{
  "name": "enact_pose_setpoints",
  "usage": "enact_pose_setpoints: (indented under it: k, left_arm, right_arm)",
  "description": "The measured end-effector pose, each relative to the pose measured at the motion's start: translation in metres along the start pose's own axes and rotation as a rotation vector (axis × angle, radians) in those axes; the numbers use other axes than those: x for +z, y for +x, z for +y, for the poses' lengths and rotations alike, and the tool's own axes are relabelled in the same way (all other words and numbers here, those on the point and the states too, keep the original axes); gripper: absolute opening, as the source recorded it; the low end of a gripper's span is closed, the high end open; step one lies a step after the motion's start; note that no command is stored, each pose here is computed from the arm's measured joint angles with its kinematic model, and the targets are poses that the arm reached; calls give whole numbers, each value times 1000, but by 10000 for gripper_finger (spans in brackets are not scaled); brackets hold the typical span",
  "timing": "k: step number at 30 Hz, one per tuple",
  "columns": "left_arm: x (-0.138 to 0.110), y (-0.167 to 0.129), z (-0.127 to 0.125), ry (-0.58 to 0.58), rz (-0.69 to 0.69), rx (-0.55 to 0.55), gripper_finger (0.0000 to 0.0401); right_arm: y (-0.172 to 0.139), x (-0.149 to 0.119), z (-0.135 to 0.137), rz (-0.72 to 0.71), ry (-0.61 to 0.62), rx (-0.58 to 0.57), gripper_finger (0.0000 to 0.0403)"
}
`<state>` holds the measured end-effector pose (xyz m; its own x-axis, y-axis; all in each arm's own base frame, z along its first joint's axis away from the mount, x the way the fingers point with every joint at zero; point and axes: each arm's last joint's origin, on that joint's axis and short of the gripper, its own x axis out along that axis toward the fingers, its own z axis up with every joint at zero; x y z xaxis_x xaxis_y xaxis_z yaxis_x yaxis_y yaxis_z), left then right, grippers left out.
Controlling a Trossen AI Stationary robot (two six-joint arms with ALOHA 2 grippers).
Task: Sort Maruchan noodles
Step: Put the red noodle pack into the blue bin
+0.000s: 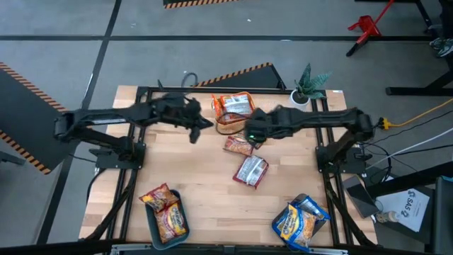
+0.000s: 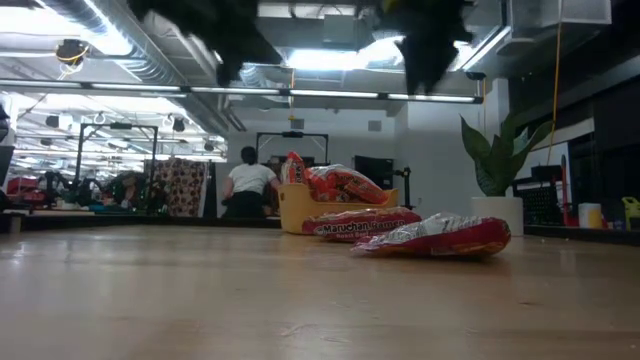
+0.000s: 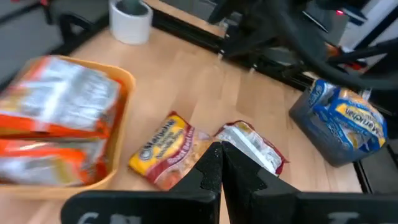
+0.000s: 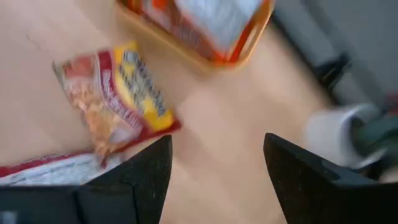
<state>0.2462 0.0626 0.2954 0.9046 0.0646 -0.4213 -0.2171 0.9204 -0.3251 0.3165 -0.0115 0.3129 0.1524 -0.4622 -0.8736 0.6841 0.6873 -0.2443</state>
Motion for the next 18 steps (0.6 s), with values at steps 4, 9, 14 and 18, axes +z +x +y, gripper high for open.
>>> enact_pose_setpoints:
  k: [4,9,14,18]
  left_arm:
    - [-19,33,7,-24,25,-33,0]
    - [-34,64,10,-31,46,-26,0]
    - [-51,93,11,-55,81,-7,0]
    - [-67,111,16,-69,136,28,0]
  right_arm:
    - [47,-29,-14,16,215,130,239]
    - [108,-58,-28,24,398,263,239]
    - [154,-69,-43,-3,568,393,239]
    - [166,-66,-53,-68,635,486,239]
